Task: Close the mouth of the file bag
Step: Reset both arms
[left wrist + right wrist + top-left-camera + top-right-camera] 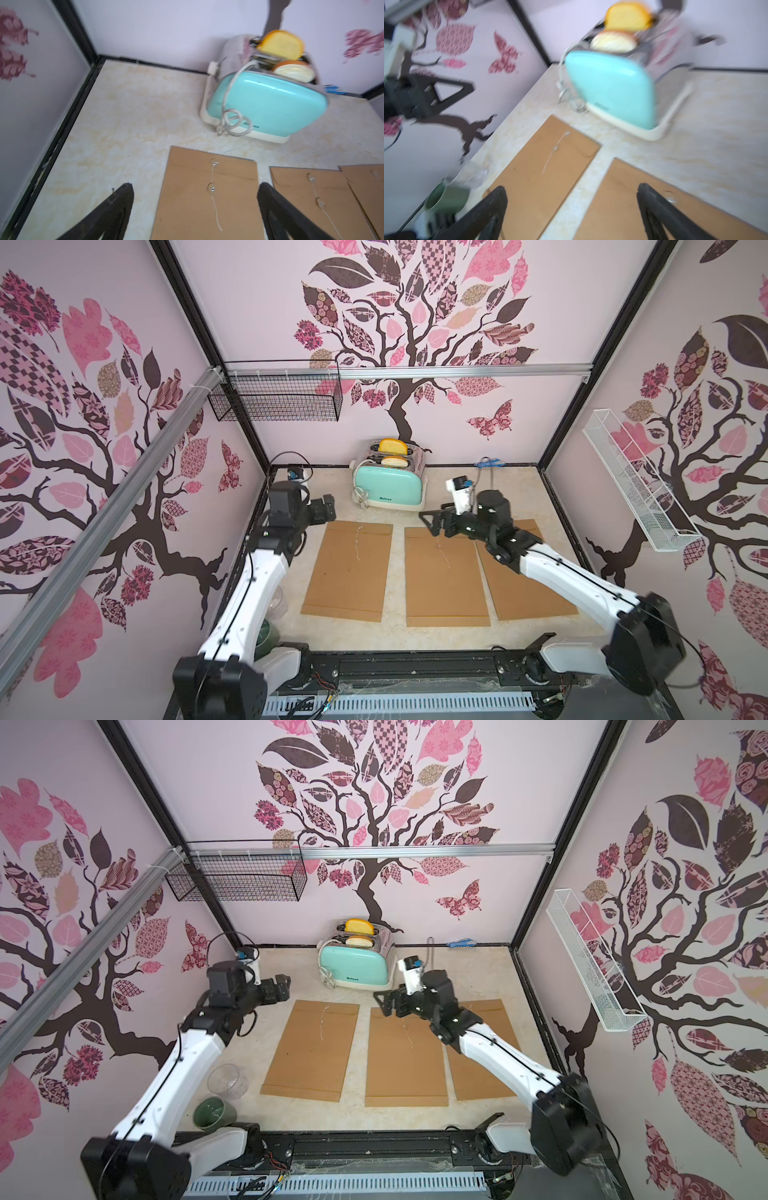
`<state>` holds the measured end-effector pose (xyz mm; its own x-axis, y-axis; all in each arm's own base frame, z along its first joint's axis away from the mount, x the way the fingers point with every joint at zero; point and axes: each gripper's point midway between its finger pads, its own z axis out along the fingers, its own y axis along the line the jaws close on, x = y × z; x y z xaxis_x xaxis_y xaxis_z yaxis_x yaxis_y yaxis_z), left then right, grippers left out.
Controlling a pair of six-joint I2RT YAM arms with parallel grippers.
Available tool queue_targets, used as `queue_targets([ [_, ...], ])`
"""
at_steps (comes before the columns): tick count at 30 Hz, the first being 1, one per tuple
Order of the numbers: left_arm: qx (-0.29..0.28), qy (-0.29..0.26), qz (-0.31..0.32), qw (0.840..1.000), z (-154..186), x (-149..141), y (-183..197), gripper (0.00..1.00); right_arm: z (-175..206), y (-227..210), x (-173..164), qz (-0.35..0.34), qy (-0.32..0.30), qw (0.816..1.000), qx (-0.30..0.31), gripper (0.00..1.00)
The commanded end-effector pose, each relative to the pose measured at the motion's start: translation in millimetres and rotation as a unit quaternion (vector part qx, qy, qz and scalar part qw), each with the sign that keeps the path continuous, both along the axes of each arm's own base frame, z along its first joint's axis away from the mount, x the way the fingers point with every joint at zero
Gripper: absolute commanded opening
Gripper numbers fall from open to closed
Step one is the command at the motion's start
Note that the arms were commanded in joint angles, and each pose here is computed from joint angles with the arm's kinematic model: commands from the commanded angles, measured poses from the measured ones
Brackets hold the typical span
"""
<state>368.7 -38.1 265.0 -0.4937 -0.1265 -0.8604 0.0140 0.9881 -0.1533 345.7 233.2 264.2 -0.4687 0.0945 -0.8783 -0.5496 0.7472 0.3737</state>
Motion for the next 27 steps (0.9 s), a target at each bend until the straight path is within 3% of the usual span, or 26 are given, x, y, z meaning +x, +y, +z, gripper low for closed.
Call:
queue_targets([
  [1,0.011,-0.073,0.067,0.995,-14,10,21,0.98,-5,-87,11,-0.147,-0.06,0.986,-0.058,1.0],
  [4,0.056,-0.08,0.077,0.992,-60,-1,31,0.98,-43,-159,17,-0.223,-0.101,0.964,-0.103,1.0],
  [6,0.069,-0.099,0.099,0.988,-83,-8,41,0.98,-68,-195,19,-0.286,-0.096,0.945,-0.128,1.0],
  [8,0.105,-0.102,0.08,0.986,-105,-12,39,0.98,-91,-208,19,-0.305,-0.08,0.933,-0.171,1.0],
  [11,0.129,-0.126,0.119,0.976,-120,-19,55,0.98,-115,-219,23,-0.334,-0.083,0.922,-0.179,1.0],
  [18,0.068,-0.17,0.088,0.979,-128,2,66,0.98,-137,-222,57,-0.343,-0.07,0.917,-0.19,1.0],
  [20,0.063,-0.134,0.077,0.986,-147,17,66,0.98,-147,-225,60,-0.349,-0.073,0.916,-0.184,1.0],
  [23,0.061,-0.129,0.061,0.988,-160,30,62,0.98,-158,-236,57,-0.359,-0.054,0.916,-0.167,1.0],
  [25,0.066,-0.087,0.061,0.992,-167,33,63,0.98,-157,-239,62,-0.366,-0.069,0.915,-0.154,1.0],
  [27,0.066,-0.106,0.063,0.99,-165,35,63,0.98,-161,-239,62,-0.36,-0.041,0.918,-0.161,1.0],
])
